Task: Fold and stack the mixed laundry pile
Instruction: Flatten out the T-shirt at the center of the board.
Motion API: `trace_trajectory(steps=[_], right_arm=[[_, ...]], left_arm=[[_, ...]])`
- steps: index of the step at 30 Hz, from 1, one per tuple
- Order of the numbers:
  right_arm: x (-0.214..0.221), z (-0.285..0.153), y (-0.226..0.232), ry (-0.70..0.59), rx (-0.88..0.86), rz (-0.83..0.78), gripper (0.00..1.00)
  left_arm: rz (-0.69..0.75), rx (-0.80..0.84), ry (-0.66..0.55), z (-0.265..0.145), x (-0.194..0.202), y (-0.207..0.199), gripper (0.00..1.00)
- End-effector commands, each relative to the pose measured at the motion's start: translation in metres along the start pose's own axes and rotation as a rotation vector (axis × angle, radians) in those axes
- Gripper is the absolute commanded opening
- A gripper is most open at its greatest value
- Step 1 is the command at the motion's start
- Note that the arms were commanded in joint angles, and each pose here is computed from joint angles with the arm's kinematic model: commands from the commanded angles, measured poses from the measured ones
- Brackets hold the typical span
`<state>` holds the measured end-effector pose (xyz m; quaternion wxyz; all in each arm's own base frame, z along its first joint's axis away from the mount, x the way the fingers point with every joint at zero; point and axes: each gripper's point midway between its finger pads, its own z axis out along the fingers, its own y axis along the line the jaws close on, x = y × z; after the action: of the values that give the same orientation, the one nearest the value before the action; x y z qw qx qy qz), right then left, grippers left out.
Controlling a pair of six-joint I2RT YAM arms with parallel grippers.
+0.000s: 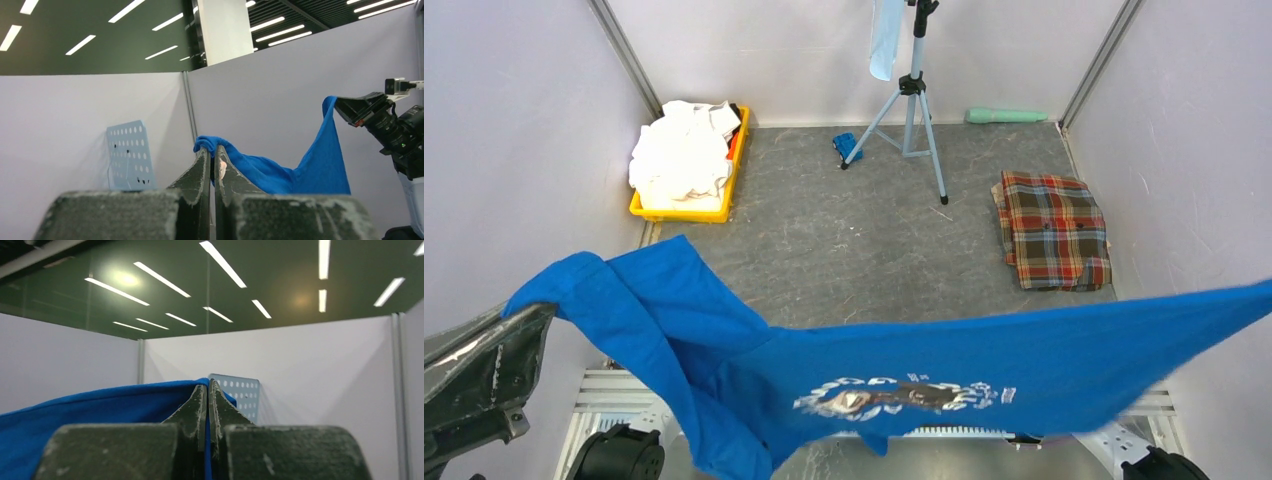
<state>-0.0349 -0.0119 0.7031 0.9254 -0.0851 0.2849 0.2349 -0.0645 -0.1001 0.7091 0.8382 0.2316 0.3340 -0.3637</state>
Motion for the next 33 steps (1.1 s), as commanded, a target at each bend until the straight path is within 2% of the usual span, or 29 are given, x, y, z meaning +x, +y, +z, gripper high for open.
trace_trajectory(steps=[1,5,7,9,13,16,18,19,20,21,22,23,25,26,29,33], right_arm=[[0.102,0.026,-0.043,0.266,0.254,-0.065,0.00],[0.225,0.022,-0.087,0.540,0.448,-0.196,0.00],[0.301,0.006,-0.106,0.686,0.533,-0.242,0.00],[0.381,-0.030,-0.117,0.836,0.591,-0.257,0.00],[0.511,-0.114,-0.118,1.048,0.651,-0.214,0.00],[0.572,-0.172,-0.123,1.176,0.722,-0.229,0.00],[0.598,-0.200,-0.127,1.237,0.742,-0.264,0.00],[0.609,-0.206,-0.130,1.243,0.752,-0.277,0.01],[0.618,-0.211,-0.131,1.276,0.744,-0.292,0.08],[0.628,-0.215,-0.132,1.318,0.739,-0.310,0.26],[0.633,-0.218,-0.134,1.348,0.739,-0.324,0.37],[0.635,-0.214,-0.135,1.350,0.736,-0.332,0.43],[0.634,-0.215,-0.135,1.370,0.728,-0.348,0.58],[0.631,-0.212,-0.136,1.357,0.725,-0.351,0.61],[0.622,-0.201,-0.133,1.330,0.712,-0.329,0.64],[0.627,-0.204,-0.108,1.338,0.614,-0.200,0.63]], left_arm=[[-0.123,-0.077,0.038,0.043,0.030,0.050,0.02],[-0.236,-0.189,0.188,0.076,0.109,0.116,0.02],[-0.306,-0.274,0.312,0.082,0.176,0.156,0.02],[-0.380,-0.377,0.450,0.074,0.257,0.195,0.02],[-0.512,-0.565,0.785,0.017,0.450,0.261,0.02],[-0.613,-0.683,1.044,-0.049,0.578,0.296,0.03],[-0.712,-0.720,1.164,-0.085,0.643,0.309,0.13],[-0.763,-0.745,1.201,-0.101,0.669,0.315,0.24],[-0.808,-0.780,1.229,-0.116,0.690,0.320,0.43],[-0.835,-0.813,1.237,-0.125,0.701,0.326,0.56],[-0.847,-0.828,1.243,-0.131,0.710,0.328,0.66],[-0.836,-0.846,1.242,-0.133,0.713,0.331,0.80],[-0.817,-0.854,1.228,-0.129,0.707,0.333,0.96],[-0.793,-0.856,1.223,-0.126,0.701,0.335,1.00],[-0.686,-0.896,1.243,-0.123,0.680,0.341,1.00],[-0.588,-0.949,1.306,-0.131,0.663,0.341,1.00]])
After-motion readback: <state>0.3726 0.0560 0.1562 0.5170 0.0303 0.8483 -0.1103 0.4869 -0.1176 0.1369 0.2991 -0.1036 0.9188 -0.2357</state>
